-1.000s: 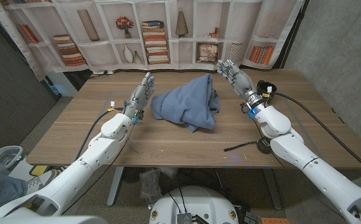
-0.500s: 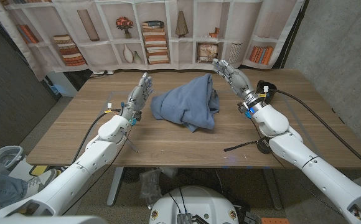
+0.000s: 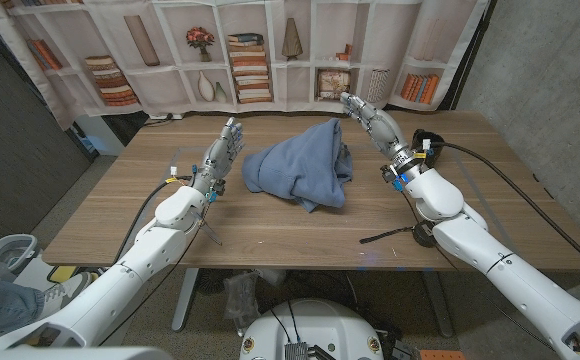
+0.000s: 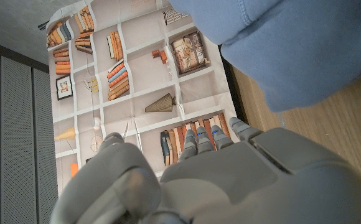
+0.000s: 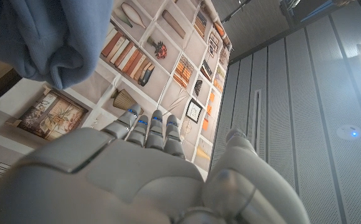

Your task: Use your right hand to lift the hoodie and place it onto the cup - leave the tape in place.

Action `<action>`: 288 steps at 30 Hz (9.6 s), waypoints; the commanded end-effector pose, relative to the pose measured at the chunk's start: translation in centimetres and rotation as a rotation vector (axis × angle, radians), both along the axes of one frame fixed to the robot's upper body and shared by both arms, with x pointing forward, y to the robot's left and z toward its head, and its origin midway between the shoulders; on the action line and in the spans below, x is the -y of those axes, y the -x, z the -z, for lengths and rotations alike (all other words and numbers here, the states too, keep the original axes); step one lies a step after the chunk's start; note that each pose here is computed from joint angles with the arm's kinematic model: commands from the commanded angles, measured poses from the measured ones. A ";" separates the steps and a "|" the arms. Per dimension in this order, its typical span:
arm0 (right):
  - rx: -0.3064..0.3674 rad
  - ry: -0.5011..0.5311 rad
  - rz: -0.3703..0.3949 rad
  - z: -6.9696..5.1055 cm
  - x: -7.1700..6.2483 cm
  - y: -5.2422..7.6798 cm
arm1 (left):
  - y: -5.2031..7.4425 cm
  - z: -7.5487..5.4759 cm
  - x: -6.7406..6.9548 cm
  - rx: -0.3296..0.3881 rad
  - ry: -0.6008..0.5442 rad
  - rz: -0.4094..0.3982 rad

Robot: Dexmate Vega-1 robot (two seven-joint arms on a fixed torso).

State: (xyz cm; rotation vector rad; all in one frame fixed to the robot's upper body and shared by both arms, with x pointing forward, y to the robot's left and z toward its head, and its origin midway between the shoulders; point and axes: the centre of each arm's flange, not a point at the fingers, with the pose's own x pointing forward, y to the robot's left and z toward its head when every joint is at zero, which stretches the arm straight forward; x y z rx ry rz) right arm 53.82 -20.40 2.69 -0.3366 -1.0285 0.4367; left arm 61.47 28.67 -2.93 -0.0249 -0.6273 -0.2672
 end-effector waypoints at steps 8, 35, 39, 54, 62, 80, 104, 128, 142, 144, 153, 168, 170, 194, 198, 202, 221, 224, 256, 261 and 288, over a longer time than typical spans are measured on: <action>0.064 0.053 0.052 -0.5 -1.0 0.8 | 0.3 0.2 -0.1 -0.005 -0.012 -0.003; 0.128 0.142 0.065 -0.7 -3.1 1.4 | 0.4 0.4 0.3 -0.009 -0.017 0.003; 0.140 0.156 0.077 -0.7 -3.3 1.4 | 0.5 0.5 0.3 -0.008 -0.018 0.002; 0.183 0.208 0.114 -0.8 -4.0 1.6 | 0.5 0.9 0.6 -0.016 -0.017 0.007; 0.206 0.233 0.135 -1.1 -4.0 1.7 | 0.5 1.0 0.8 -0.019 -0.018 0.010; 0.284 0.321 0.213 -1.2 -5.2 2.4 | 1.4 1.3 0.6 -0.014 -0.019 0.003; 0.356 0.424 0.291 -1.4 -5.3 2.6 | 2.0 0.3 1.4 -0.004 -0.049 0.005; 0.372 0.527 0.410 -1.9 -5.4 2.0 | 2.0 0.4 1.9 0.006 -0.035 0.008; 0.400 0.571 0.478 -1.9 -5.7 2.2 | 2.2 0.2 1.8 0.016 -0.035 0.002; 0.403 0.575 0.486 -2.0 -5.8 2.4 | 2.3 0.2 1.7 0.017 -0.037 0.001; 0.409 0.598 0.501 -2.1 -6.3 2.4 | 2.2 0.4 1.4 0.016 -0.034 0.001; 0.435 0.669 0.510 -2.2 -8.2 2.1 | 2.5 0.7 0.5 0.018 -0.025 -0.006; 0.437 0.677 0.511 -2.2 -8.4 2.1 | 2.5 0.7 0.4 0.020 -0.018 0.000; 0.448 0.782 0.586 -1.8 -9.8 1.1 | 2.8 0.8 0.0 0.022 -0.018 0.000; 0.445 0.787 0.587 -1.8 -9.9 0.8 | 3.0 0.7 0.0 0.024 -0.018 -0.006; 0.437 0.790 0.577 -1.8 -9.9 0.5 | 3.3 0.8 -0.1 0.034 -0.009 -0.017; 0.400 0.846 0.598 -1.6 -10.3 -0.9 | 3.3 1.3 -0.2 0.032 0.007 -0.025; 0.397 0.841 0.593 -1.6 -10.2 -1.1 | 3.2 1.3 -0.1 0.034 0.008 -0.024; 0.380 0.904 0.651 -0.3 -10.1 -3.3 | 2.6 0.3 0.3 0.023 -0.024 -0.009; 0.367 0.912 0.641 0.0 -10.3 -3.6 | 2.6 0.2 0.3 0.024 -0.023 -0.005; 0.301 0.962 0.642 1.7 -10.5 -4.7 | 2.7 0.7 0.2 0.020 -0.017 -0.001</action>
